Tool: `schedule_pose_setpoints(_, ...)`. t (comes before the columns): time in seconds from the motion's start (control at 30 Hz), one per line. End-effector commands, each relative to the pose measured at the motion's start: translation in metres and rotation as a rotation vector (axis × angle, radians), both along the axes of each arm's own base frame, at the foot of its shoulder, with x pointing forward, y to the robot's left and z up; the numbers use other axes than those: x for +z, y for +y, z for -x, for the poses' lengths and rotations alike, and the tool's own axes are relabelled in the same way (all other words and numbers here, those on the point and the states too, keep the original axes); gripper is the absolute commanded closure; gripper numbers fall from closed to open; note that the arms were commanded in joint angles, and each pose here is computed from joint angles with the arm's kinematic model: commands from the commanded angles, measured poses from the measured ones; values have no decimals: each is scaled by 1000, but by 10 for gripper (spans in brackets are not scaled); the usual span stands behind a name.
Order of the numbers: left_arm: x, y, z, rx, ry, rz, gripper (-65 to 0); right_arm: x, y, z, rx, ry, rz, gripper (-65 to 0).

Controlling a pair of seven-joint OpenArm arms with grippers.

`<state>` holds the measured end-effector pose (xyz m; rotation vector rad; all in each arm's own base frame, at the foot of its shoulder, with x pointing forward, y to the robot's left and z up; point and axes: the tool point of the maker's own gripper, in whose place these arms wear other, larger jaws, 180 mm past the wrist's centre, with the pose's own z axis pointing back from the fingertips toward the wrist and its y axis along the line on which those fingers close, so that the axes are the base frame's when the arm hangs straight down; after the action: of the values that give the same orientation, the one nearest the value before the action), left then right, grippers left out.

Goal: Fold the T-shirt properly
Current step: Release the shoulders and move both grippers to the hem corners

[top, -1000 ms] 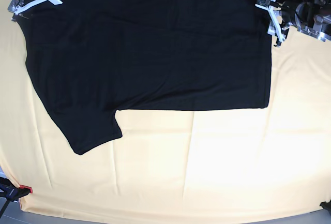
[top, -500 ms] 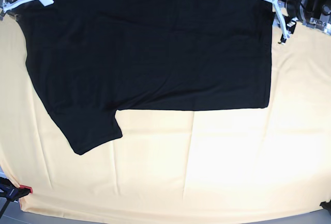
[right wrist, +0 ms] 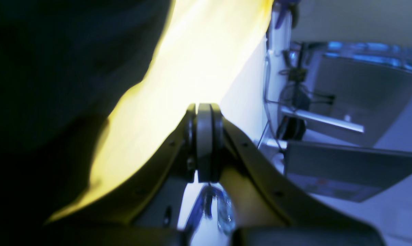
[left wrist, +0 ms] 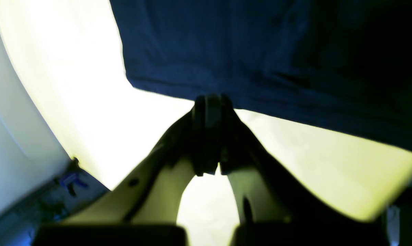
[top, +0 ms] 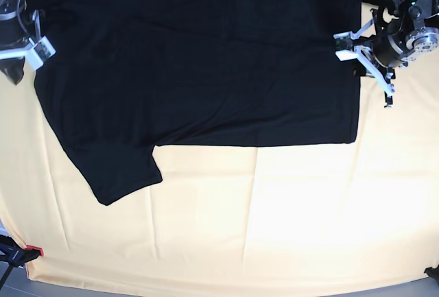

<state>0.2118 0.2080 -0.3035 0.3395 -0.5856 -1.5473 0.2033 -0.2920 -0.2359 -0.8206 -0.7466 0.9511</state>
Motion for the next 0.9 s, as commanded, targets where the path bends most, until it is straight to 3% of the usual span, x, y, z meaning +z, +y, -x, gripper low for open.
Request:
schedule_pose_setpoints(0.0,10,7,-21,33,-79,-5,0,15,7,-15,29,-62,-20,0)
schedule_pose_setpoints(0.17,19,43,-94,257,-275,36,0,18,20,-40,48,-55,-170,0)
schedule_pose_setpoints(0.3,29,66,-141,507,-309,230,0,0,0,-56,-32,-37,-284,0)
schedule_pose_setpoints(0.43,47,67,-172,720,-205,635,0,-36,-11,-68,-110,63,-502,0)
schedule_pose_setpoints(0.53,59,69,-180,794,-75,965,0,-58,-19,-77,-193,132,-666,0)
schedule_pose_setpoints(0.6,58,80,-177,851,15,1114,0,-69,-23,-82,-240,169,-759,0)
schedule_pose_setpoints(0.73,41,110,-169,990,119,1279,0,-73,-28,-96,-241,207,-873,0)
schedule_pose_setpoints(0.87,7,134,-162,1176,168,1372,0,-66,-32,-107,-238,197,-874,0)
